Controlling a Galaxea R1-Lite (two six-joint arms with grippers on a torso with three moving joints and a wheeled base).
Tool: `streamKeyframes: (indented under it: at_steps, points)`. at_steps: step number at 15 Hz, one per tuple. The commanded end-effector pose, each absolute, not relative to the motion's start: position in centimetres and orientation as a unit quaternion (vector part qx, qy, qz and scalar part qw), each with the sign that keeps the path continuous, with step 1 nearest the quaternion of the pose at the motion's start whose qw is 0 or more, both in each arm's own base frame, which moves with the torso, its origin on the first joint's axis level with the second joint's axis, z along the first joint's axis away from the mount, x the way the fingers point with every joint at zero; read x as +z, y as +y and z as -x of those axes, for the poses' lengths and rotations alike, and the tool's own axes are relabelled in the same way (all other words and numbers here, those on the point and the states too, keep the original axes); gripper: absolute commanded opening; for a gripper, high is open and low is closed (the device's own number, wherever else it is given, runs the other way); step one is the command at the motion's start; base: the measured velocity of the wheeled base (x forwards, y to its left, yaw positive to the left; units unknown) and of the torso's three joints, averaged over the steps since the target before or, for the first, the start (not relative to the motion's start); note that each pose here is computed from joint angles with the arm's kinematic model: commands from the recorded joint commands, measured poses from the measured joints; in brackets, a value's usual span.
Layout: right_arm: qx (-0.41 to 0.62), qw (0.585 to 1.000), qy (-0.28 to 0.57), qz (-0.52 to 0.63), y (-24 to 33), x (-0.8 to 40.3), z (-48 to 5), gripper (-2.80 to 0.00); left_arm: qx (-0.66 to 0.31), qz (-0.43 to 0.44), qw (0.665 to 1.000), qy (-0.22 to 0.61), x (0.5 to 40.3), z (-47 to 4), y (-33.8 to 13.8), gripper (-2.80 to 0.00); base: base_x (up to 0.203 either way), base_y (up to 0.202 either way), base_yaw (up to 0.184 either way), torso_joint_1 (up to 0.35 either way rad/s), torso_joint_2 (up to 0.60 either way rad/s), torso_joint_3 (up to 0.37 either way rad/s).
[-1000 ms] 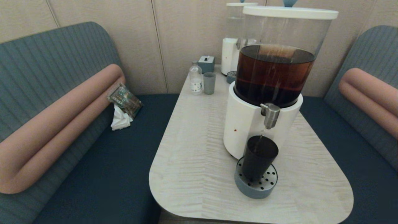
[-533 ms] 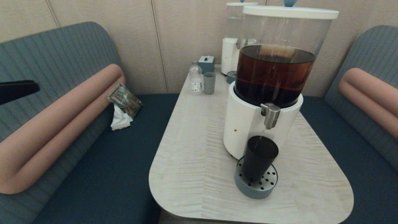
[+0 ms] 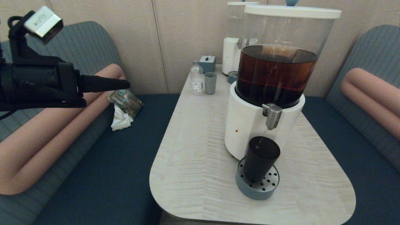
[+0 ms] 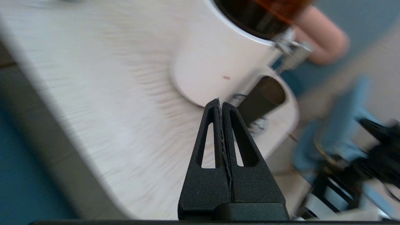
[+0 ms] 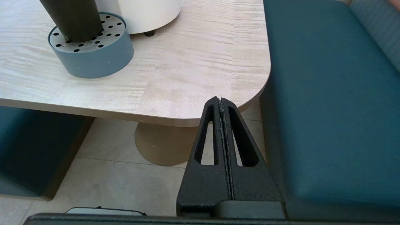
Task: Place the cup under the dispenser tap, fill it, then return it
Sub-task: Turn off the faucet
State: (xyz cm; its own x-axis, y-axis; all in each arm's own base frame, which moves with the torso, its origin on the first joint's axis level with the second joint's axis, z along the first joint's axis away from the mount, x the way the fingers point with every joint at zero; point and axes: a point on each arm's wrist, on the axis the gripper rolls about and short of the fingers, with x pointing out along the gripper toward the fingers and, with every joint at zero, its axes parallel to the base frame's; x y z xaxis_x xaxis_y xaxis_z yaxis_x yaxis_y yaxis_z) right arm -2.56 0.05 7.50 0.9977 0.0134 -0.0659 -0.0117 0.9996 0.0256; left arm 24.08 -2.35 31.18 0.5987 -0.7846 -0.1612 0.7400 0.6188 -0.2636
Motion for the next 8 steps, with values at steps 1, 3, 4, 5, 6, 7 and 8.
streamKeyframes:
  at_steps: [1,3,4,5,6,7,8]
  points:
    - [0.006,0.999,0.034,-0.013,0.1,7.5,2.6,-2.80,-0.460,0.092,0.869,0.159,29.8,-27.2,-3.9,-2.80,0.000,0.000,0.000,0.000,0.00,0.000]
    - [0.006,0.999,0.034,-0.013,0.1,7.5,2.6,-2.80,-0.485,0.082,0.856,0.159,29.8,-28.7,-5.7,-2.80,0.000,0.000,0.000,0.000,0.00,0.000]
    - [0.006,0.999,0.034,-0.013,0.1,7.5,2.6,-2.80,-0.493,0.081,0.851,0.164,29.5,-29.6,-6.5,-2.80,0.000,0.000,0.000,0.000,0.00,0.000]
    - [0.006,0.999,0.034,-0.013,0.1,7.5,2.6,-2.80,-0.502,0.080,0.845,0.169,29.1,-30.6,-7.4,-2.80,0.000,0.000,0.000,0.000,0.00,0.000]
    - [0.006,0.999,0.034,-0.013,0.1,7.5,2.6,-2.80,-0.509,0.079,0.839,0.176,28.5,-31.6,-8.4,-2.80,0.000,0.000,0.000,0.000,0.00,0.000]
    - [0.006,0.999,0.034,-0.013,0.1,7.5,2.6,-2.80,-0.519,0.073,0.833,0.177,28.3,-32.3,-10.0,-2.80,0.000,0.000,0.000,0.000,0.00,0.000]
    - [0.006,0.999,0.034,-0.013,0.1,7.5,2.6,-2.80,-0.527,0.063,0.829,0.174,28.3,-32.6,-11.5,-2.80,0.000,0.000,0.000,0.000,0.00,0.000]
